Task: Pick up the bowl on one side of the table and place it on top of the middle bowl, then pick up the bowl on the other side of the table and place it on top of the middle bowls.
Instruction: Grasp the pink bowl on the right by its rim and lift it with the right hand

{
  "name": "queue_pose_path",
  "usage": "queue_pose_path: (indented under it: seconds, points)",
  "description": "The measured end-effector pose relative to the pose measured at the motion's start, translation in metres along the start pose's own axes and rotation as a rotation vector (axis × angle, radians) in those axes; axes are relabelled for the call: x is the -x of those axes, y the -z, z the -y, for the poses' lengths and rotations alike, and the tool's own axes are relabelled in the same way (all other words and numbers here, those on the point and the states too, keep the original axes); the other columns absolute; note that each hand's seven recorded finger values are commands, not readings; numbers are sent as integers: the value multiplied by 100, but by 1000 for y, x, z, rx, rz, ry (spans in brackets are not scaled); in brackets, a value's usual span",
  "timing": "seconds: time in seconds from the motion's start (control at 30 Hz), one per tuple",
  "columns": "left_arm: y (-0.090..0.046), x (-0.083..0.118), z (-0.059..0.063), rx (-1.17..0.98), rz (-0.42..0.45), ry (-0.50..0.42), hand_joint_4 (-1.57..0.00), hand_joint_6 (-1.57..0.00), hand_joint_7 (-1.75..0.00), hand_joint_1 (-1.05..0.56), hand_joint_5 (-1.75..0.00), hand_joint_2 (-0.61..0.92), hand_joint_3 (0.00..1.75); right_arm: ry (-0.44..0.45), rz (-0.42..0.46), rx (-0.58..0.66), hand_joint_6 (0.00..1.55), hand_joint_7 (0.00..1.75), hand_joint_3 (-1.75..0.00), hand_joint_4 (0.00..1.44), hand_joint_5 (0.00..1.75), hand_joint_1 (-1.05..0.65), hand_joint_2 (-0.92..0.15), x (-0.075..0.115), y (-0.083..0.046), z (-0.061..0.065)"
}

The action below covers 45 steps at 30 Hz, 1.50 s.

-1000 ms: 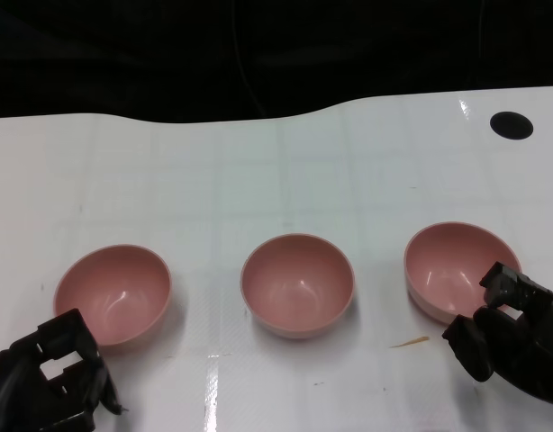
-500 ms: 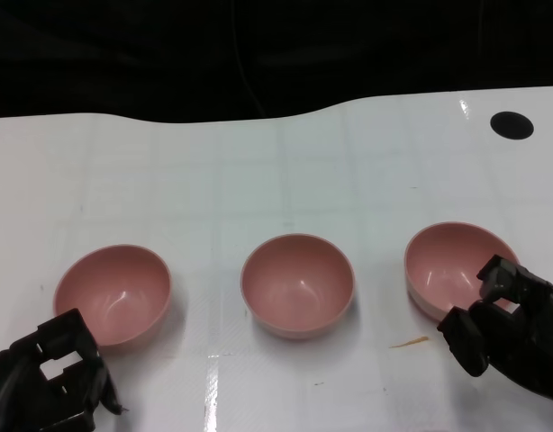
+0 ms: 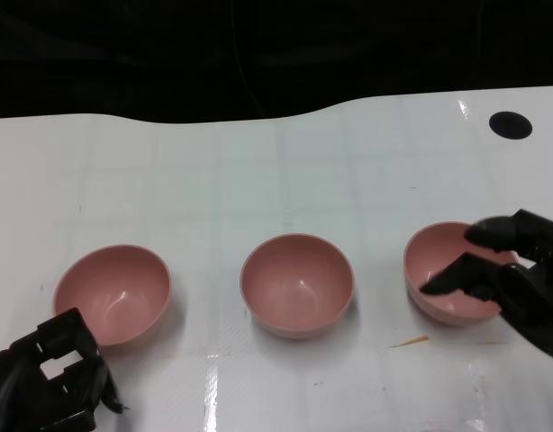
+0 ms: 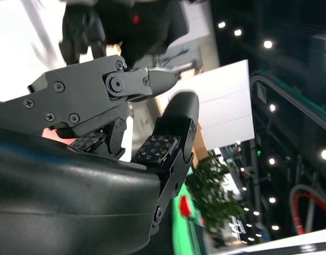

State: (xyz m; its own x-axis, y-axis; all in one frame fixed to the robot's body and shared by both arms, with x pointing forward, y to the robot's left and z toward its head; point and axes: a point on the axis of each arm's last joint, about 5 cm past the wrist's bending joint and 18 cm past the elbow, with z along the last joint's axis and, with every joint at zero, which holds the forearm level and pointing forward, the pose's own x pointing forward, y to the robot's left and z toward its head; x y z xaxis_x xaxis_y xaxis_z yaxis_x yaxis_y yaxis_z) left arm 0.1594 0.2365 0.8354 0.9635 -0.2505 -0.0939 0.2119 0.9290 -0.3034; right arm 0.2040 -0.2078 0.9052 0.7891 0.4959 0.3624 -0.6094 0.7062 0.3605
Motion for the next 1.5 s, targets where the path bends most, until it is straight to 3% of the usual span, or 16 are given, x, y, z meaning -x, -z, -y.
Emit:
queue_pose_path:
  seconds: [0.17, 0.27, 0.4, 0.5, 0.7, 0.87, 1.07, 1.3, 1.5]
  points:
    - [0, 0, 0, -1, 3, 2, -79, -71, -163, -1, -175, 58, 127, -13, 14, 301, 59, 1, -14, 50, 1, -75, -92, -9, -27, -3]
    - [0, 0, 0, -2, 3, 2, -79, -71, -163, -1, -175, 57, 127, 0, -10, 626, 53, 0, -21, 46, 0, -85, -92, -10, -39, -5]
    - [0, 0, -1, -1, 4, 1, -78, -71, -163, 0, -175, 57, 127, -16, -90, 954, 44, 0, -14, 36, 0, -92, -92, -12, -50, -8]
    - [0, 0, -1, 4, 7, 0, -78, -71, -163, 0, -175, 57, 128, -34, -144, 1150, 41, 0, -14, 35, 0, -100, -92, -14, -50, -10]
    - [0, 0, -1, 6, 8, 1, -79, -72, -163, 0, -175, 57, 129, -78, -227, 1456, 41, 0, -12, 36, 1, -104, -92, -16, -35, -11]
    - [-1, 0, -1, 9, 5, 1, -79, -72, -162, 1, -175, 57, 128, -140, -300, 1637, 41, 0, -12, 36, 1, -104, -92, -17, -22, -13]
    - [-1, 0, -2, 11, 0, 0, -79, -72, -162, 0, -175, 58, 126, -162, -368, 1760, 42, 1, -11, 39, 2, -104, -92, -20, -9, -11]
    - [-1, 1, -2, 20, -12, 1, -81, -74, -160, 1, -175, 60, 123, -166, -398, 1817, 42, 0, -13, 39, 1, -104, -92, -26, -3, -10]
    - [-2, 1, -3, 13, -10, 0, -80, -74, -161, 1, -175, 60, 122, -150, -403, 1833, 41, 0, -13, 40, 1, -103, -92, -29, -5, -8]
